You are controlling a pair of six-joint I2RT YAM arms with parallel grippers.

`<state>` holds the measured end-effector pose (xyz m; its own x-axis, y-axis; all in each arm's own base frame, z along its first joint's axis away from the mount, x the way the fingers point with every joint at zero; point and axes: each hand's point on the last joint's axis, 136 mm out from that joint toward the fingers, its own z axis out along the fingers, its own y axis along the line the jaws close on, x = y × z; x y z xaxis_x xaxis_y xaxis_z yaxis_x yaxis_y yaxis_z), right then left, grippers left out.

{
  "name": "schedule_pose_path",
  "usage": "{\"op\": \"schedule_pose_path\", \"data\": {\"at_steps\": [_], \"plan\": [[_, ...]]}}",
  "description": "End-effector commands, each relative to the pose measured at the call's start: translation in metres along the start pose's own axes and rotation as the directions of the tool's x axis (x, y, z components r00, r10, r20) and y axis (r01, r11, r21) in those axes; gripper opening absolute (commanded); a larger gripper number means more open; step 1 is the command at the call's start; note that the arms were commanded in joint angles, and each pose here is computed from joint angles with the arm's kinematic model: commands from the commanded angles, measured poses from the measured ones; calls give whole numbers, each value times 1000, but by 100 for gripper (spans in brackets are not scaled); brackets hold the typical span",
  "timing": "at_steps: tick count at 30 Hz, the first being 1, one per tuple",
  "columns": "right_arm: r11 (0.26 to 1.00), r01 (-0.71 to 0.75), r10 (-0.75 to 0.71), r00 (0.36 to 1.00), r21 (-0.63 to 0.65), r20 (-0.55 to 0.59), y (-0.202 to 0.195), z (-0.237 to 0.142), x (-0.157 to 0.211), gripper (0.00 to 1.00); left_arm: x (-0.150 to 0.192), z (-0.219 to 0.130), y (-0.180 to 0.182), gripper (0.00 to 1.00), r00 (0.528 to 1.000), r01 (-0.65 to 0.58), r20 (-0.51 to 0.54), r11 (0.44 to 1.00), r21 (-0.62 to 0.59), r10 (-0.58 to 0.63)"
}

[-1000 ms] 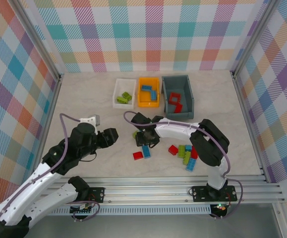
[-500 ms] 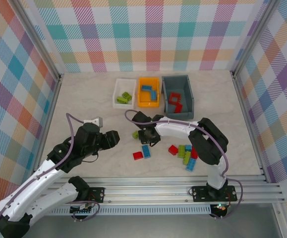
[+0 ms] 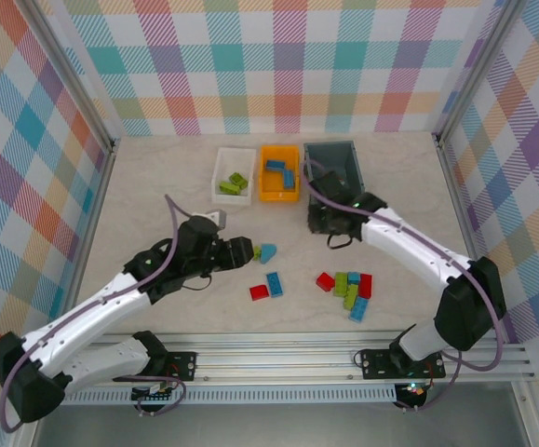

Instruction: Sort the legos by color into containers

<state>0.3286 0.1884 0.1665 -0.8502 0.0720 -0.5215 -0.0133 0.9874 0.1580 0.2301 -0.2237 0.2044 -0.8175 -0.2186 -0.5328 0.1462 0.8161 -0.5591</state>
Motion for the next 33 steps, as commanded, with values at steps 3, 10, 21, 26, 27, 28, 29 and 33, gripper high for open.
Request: {"op": "schedule_pose_path", "data": {"at_steps": [3, 10, 21, 26, 27, 28, 29, 33], "plan": [[999, -9, 11, 999, 32, -53, -30, 26, -34, 21, -10, 17, -41, 63, 998, -50, 29, 997, 61, 49], [996, -77, 82, 989, 44, -122, -43, 79, -67, 23, 14, 50, -24, 63, 999, -13, -35, 997, -79, 10], [994, -109, 108, 983, 1, -147, -32, 90, -79, 49, 50, 84, 16, 63, 994, 47, -89, 971, -235, -70], [996, -90, 89, 993, -18, -79, -31, 59, -90, 56, 48, 83, 32, 67, 991, 94, -63, 947, -307, -119], [997, -81, 79, 995, -22, -64, -30, 52, -92, 56, 47, 82, 37, 67, 989, 113, -56, 937, -330, -139], [997, -71, 70, 997, -27, -43, -27, 42, -94, 56, 44, 81, 44, 67, 984, 144, -44, 923, -357, -170], [998, -50, 49, 999, -35, -22, -23, 31, -94, 56, 41, 81, 50, 67, 979, 179, -28, 908, -378, -204], [992, 85, -80, 996, -89, 50, 8, -3, -80, 58, 32, 86, 70, 69, 938, 315, 14, 834, -452, -346]]}}
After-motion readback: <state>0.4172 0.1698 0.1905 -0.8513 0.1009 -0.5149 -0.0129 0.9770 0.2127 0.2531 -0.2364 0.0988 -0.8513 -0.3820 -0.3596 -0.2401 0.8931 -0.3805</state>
